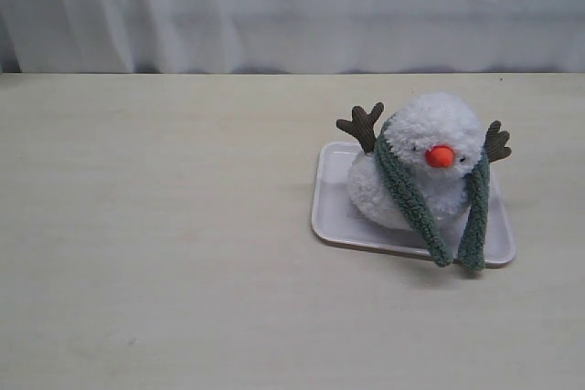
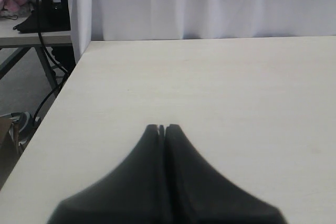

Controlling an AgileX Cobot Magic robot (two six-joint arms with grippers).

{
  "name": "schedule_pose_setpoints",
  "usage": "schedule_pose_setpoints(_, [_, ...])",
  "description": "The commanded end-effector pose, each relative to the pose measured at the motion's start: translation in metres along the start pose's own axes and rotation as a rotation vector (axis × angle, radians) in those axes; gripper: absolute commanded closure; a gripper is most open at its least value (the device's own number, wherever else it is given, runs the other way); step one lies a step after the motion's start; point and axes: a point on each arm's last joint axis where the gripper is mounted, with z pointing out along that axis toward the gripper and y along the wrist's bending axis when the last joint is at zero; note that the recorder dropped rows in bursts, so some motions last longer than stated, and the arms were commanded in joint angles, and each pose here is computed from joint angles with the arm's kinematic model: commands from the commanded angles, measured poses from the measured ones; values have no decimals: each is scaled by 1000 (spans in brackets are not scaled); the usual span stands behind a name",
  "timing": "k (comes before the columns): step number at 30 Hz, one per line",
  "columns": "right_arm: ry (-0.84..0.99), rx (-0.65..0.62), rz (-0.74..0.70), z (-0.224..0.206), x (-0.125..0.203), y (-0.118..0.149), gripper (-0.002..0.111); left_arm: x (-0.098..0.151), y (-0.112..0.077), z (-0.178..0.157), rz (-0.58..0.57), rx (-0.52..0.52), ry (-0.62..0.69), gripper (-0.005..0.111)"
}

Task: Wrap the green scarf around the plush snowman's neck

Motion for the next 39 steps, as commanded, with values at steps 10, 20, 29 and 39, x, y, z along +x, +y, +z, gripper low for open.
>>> schedule_pose_setpoints(10, [-11, 1, 45, 1, 4, 1, 60, -1, -1, 0, -7, 9, -13, 107])
schedule_pose_setpoints(20, [33, 3, 57, 1, 8, 1, 60, -1, -1, 0, -7, 9, -13, 107])
schedule_pose_setpoints(29, [167, -4, 68, -1, 20, 2, 60, -1, -1, 0, -7, 9, -13, 107])
schedule_pose_setpoints(39, [209, -8, 124, -1, 23, 3, 60, -1, -1, 0, -7, 9, -13, 107])
